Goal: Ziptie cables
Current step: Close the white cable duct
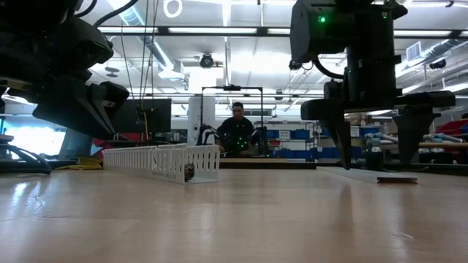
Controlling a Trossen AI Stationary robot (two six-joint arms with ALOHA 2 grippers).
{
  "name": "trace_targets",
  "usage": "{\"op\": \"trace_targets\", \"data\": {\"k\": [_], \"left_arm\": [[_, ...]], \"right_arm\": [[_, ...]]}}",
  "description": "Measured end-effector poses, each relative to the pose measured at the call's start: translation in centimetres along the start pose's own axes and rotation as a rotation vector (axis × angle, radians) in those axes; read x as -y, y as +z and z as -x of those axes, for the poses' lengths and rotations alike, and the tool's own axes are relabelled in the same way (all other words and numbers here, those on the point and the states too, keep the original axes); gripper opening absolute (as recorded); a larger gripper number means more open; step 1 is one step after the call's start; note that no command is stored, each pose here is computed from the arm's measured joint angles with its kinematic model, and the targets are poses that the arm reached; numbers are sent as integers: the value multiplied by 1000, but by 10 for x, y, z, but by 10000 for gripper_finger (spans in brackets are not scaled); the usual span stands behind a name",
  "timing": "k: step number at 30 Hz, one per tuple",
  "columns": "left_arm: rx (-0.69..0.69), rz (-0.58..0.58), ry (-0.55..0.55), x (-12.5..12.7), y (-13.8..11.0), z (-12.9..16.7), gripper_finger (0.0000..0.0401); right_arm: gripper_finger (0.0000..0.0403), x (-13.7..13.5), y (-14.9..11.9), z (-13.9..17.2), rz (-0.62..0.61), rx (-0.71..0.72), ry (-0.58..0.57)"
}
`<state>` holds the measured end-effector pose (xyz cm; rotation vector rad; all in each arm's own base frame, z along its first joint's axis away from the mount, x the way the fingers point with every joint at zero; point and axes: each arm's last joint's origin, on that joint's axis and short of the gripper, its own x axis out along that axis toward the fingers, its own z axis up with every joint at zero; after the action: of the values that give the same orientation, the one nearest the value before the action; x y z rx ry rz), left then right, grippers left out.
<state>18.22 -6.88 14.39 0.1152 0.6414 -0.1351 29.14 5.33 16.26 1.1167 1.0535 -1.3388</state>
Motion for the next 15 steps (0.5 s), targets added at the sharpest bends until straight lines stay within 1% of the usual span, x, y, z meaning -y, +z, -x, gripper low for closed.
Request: {"op": "trace_targets", "data": {"k": [7, 13, 15], "left_arm": [[0, 1, 0, 0, 0, 0, 0], [-3, 18, 0, 0, 0, 0, 0], [-8, 17, 0, 0, -1, 0, 0]], "right_arm": [[338, -1, 6, -2, 4, -37, -12], [321, 3, 9, -22, 3, -120, 38], [317, 6, 9, -29, -10, -124, 46]]}}
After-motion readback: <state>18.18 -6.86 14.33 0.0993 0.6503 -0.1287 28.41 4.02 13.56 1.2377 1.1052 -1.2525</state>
